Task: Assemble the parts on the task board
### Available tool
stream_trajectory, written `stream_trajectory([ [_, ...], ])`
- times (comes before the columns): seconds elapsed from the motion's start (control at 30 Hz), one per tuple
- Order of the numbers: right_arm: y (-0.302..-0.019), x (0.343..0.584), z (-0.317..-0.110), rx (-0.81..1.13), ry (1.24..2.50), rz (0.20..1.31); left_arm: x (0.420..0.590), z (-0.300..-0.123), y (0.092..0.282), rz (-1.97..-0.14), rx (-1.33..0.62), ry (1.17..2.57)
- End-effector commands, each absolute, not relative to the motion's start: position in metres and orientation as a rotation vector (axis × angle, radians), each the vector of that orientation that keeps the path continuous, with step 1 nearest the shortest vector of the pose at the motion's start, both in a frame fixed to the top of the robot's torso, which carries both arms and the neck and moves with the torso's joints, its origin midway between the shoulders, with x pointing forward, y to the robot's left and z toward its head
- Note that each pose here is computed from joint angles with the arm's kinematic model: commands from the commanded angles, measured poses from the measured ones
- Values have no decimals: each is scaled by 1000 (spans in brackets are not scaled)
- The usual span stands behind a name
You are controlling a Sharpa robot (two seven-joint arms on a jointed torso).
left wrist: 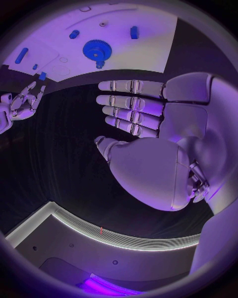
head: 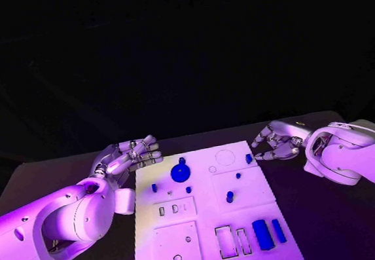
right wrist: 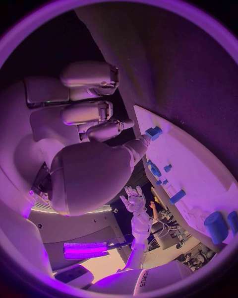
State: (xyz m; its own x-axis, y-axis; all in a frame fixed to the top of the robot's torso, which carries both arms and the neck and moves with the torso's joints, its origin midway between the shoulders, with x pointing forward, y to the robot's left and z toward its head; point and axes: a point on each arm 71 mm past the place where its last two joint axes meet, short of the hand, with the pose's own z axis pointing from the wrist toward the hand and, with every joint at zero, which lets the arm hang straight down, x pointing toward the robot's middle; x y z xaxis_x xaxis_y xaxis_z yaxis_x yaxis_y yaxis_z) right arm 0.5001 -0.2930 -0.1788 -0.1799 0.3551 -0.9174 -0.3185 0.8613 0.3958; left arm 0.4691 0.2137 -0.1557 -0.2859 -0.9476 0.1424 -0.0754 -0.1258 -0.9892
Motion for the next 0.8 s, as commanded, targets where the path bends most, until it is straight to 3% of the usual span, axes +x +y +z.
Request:
stream_trajectory([
  [0.03, -289, 500, -186, 30, 1682, 621, 469, -154, 211, -1528, -1191, 1407],
  [0.8, -277, 504, -195, 21, 1679, 626, 470, -155, 213, -1522, -1194, 1407],
])
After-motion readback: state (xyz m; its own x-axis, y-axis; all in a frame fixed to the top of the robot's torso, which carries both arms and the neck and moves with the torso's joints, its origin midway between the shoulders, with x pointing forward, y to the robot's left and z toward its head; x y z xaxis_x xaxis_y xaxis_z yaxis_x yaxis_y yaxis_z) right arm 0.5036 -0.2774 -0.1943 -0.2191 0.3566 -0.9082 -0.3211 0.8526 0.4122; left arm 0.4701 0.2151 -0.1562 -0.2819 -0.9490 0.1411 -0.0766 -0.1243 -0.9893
